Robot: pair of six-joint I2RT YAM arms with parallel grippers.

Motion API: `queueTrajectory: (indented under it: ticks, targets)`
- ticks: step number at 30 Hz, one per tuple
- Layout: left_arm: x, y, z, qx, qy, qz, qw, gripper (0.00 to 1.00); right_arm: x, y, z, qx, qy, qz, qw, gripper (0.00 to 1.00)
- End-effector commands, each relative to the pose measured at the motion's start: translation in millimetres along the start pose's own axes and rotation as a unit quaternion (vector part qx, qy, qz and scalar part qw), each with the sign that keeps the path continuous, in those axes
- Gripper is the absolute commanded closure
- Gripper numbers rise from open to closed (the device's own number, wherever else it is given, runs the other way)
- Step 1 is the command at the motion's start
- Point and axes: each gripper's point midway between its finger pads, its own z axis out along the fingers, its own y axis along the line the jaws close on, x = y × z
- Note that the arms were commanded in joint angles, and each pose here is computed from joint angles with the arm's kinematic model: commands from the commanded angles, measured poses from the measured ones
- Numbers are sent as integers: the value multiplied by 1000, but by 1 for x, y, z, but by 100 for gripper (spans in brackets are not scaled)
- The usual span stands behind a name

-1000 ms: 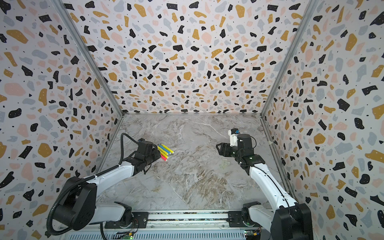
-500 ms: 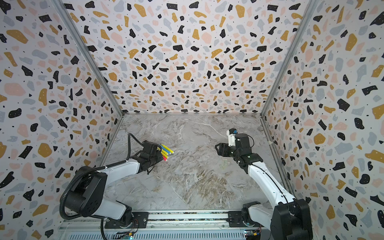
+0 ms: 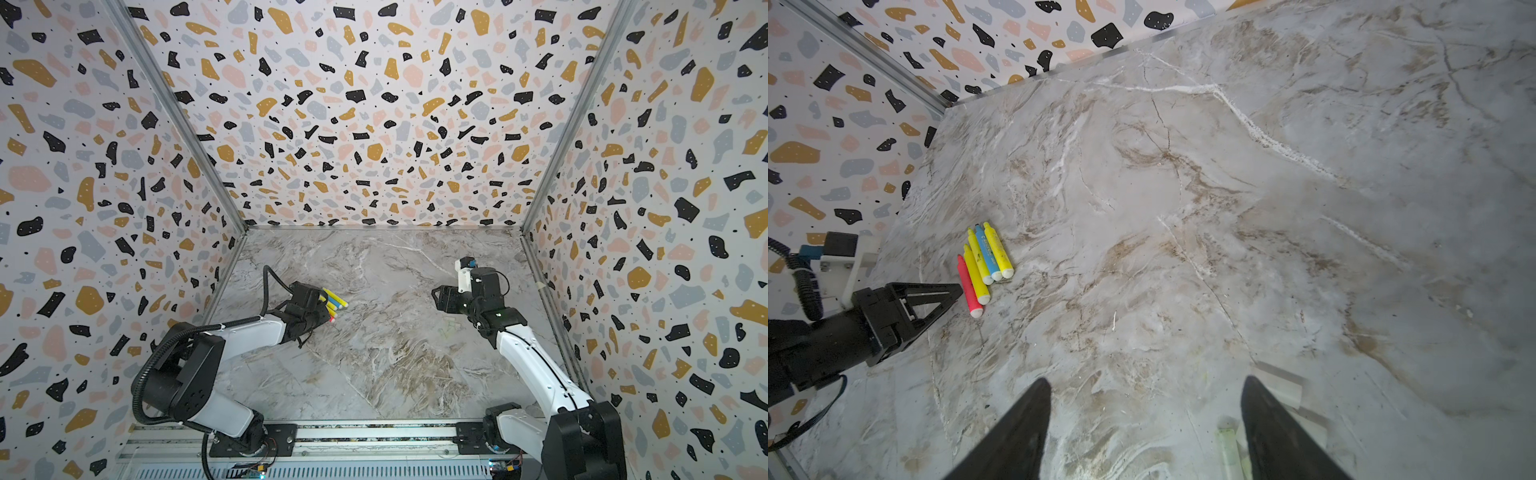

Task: Insert the pens into the pen caps
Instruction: 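Reach the left gripper down to the pink highlighter while the right arm rises, then close the left gripper on the pink highlighter and lift it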

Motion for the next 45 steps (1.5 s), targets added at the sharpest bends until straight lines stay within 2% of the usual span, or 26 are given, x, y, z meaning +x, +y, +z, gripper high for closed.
queueTrajectory:
  ticks: [1,18,27,34,45]
  targets:
    - [-16,-13,0,5,-22,-1,1000,62,-3,2,-7,1,-15,-3,1000,27]
    - [-5,-3,10,-9,-10,-9,1000,63,-18,8,-16,-1,-39,1,999,28]
    - [4,8,16,-31,0,-5,999,67,-22,8,-21,3,-49,4,999,28]
    - [10,16,17,-37,4,-25,999,70,-21,7,-22,6,-51,7,999,29]
    - [12,41,8,-81,-16,-38,996,76,-27,4,-30,19,-65,13,998,29]
